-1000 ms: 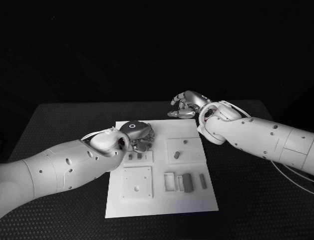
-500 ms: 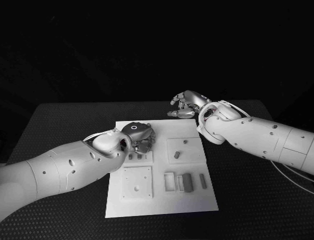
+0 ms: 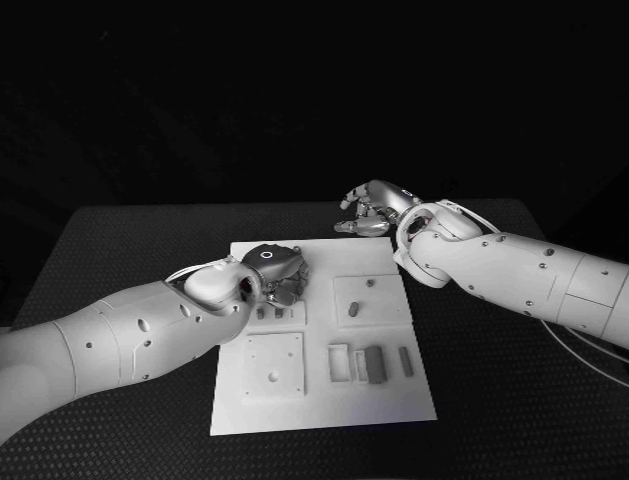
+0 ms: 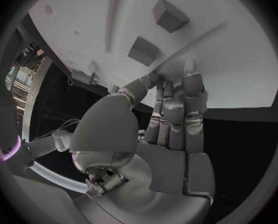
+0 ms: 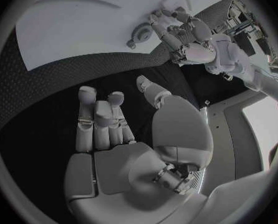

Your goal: Assemble the parts on the task board

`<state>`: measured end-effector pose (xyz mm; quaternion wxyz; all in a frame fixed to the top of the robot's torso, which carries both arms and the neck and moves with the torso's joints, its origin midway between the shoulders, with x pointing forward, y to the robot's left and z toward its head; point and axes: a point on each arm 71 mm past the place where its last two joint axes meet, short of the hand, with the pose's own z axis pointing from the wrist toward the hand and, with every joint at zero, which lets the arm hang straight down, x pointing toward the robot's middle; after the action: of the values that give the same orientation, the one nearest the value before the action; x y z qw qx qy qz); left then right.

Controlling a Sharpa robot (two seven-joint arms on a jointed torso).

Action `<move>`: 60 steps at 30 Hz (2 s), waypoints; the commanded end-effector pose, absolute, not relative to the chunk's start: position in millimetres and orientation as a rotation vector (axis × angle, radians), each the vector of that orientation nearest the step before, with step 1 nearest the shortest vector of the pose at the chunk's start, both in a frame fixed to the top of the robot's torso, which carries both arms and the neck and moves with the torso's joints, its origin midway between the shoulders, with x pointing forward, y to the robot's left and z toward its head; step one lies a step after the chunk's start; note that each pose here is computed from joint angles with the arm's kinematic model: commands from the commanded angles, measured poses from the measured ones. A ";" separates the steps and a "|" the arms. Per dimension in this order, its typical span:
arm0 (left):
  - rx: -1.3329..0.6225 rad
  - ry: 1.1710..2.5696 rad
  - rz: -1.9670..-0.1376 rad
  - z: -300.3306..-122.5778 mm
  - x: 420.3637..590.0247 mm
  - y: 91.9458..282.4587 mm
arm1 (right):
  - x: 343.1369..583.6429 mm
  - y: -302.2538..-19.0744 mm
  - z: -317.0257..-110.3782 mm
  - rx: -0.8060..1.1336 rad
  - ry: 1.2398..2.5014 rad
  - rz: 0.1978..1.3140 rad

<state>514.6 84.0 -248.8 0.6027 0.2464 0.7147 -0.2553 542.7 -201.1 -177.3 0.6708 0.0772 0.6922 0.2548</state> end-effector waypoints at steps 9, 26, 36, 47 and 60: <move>0.588 1.673 -0.584 -251.8 514.0 81.7 | 542.1 -199.0 -177.4 0.160 1.565 0.583; 0.599 1.682 -0.595 -253.0 511.8 79.6 | 542.1 -198.6 -177.4 0.160 1.565 0.583; 0.596 1.687 -0.582 -253.8 512.6 80.6 | 542.2 -198.6 -177.4 0.160 1.565 0.583; 0.585 1.659 -0.586 -252.5 512.3 81.5 | 542.3 -198.5 -177.5 0.160 1.565 0.583; 0.472 1.587 -0.672 -239.1 512.8 94.8 | 542.7 -199.9 -177.6 0.161 1.563 0.580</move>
<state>513.3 97.0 -244.1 0.6167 0.2229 0.7047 -0.2708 542.9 -200.7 -177.4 0.6707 0.0771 0.6922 0.2550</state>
